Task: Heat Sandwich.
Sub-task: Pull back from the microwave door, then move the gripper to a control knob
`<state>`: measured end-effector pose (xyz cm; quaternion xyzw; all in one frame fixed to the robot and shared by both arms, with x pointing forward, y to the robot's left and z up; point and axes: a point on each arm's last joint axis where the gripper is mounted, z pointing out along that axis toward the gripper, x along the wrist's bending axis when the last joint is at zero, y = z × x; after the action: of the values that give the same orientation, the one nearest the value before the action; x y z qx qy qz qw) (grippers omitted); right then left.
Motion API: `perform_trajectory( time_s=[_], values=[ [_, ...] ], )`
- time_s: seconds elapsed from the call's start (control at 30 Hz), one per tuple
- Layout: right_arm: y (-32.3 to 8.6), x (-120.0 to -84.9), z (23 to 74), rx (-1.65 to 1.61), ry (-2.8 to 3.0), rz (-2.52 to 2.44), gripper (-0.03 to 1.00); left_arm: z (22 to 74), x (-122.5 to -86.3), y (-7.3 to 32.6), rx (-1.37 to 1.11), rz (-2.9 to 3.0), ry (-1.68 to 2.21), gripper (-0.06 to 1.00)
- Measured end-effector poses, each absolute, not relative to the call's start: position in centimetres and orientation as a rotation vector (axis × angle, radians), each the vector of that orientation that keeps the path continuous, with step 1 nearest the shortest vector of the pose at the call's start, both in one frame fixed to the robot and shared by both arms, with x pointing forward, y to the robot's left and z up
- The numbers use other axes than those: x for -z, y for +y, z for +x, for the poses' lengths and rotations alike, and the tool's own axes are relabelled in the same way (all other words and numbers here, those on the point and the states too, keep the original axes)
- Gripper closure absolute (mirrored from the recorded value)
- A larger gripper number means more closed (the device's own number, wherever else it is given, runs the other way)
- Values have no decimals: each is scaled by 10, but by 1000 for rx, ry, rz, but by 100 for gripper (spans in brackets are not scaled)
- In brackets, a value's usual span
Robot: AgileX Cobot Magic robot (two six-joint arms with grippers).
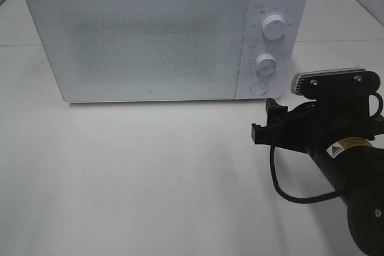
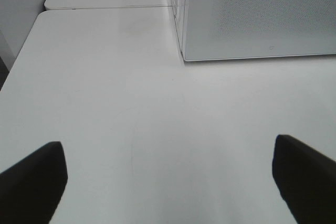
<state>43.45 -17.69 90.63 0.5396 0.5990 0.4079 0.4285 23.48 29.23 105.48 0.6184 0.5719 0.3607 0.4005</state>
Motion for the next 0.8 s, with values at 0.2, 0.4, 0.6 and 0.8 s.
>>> perform_trajectory(
  time_s=[0.2, 0.4, 0.6, 0.8],
  values=[
    [-177, -906, 434, -1016, 1493, 1351, 22, 235, -1055, 292, -912, 1564, 1447, -5],
    [-177, -906, 434, -1018, 1493, 1351, 22, 235, -1055, 292, -912, 1564, 1447, -5],
    [-174, -910, 441, -1039, 1464, 1360, 22, 235, -1055, 292, -912, 1564, 1447, -5],
    [-177, -916, 456, -1056, 1417, 1360, 22, 235, -1055, 292, -912, 1563, 1447, -5]
  ],
)
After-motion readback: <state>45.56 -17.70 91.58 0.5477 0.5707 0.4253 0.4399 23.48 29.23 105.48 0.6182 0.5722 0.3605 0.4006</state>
